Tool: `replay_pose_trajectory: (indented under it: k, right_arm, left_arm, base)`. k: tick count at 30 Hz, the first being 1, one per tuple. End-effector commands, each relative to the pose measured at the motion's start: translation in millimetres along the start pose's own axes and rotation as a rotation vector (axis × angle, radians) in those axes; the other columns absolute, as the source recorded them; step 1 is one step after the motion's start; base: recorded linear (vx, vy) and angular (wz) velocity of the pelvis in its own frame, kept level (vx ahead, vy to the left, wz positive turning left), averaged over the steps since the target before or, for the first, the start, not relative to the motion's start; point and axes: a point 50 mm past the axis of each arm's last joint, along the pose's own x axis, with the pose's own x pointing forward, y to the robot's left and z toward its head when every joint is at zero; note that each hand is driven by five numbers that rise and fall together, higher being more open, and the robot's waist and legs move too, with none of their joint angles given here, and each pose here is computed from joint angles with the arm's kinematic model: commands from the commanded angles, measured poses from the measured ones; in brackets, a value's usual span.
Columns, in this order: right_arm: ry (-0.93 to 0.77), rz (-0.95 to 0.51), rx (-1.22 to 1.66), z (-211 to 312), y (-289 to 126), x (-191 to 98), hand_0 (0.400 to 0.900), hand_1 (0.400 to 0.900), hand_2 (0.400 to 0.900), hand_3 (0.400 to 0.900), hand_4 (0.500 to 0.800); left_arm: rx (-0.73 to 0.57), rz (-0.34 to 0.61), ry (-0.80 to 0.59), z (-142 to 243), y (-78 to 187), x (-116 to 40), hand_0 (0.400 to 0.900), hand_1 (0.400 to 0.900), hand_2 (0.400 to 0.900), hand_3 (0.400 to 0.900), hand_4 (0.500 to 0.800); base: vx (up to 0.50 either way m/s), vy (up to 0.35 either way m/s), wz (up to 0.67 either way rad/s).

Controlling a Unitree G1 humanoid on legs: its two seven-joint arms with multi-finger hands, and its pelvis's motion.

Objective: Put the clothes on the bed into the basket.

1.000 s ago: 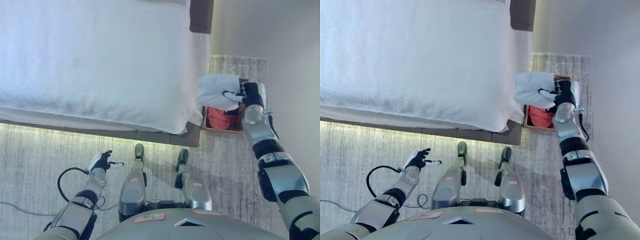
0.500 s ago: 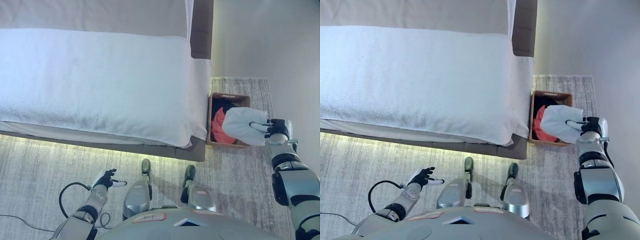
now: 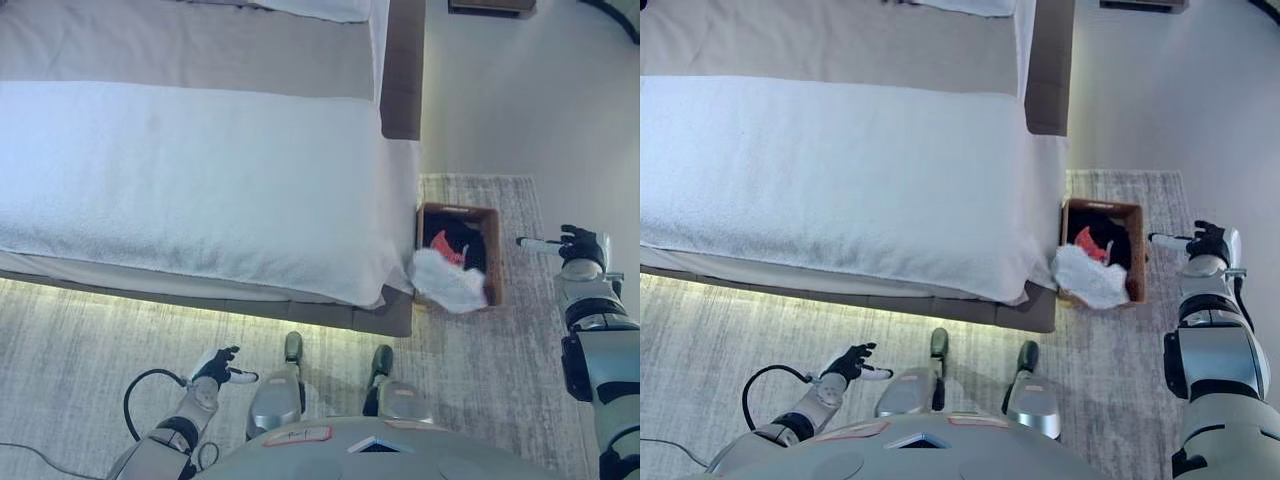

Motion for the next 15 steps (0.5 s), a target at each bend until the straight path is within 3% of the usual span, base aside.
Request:
replay_pose_trajectory:
  k: [1,15]
  right_arm:
    - [-0.143,-0.156,0.044,44,-37,3,0.900,0.900,0.900,0.900,0.800]
    - [-0.172,-0.023,-0.023,20,12,-6,0.900,0.900,0.900,0.900,0.800]
  left_arm:
    - [0.042,0.027,0.052,-9,8,1.2,0.900,0.900,0.900,0.900,0.800]
    - [0.010,0.026,0.076,-11,6,1.1,0.900,0.900,0.900,0.900,0.800]
  base:
    - [0.000,0.000,0.00]
    - [0.000,0.003,-0.03]
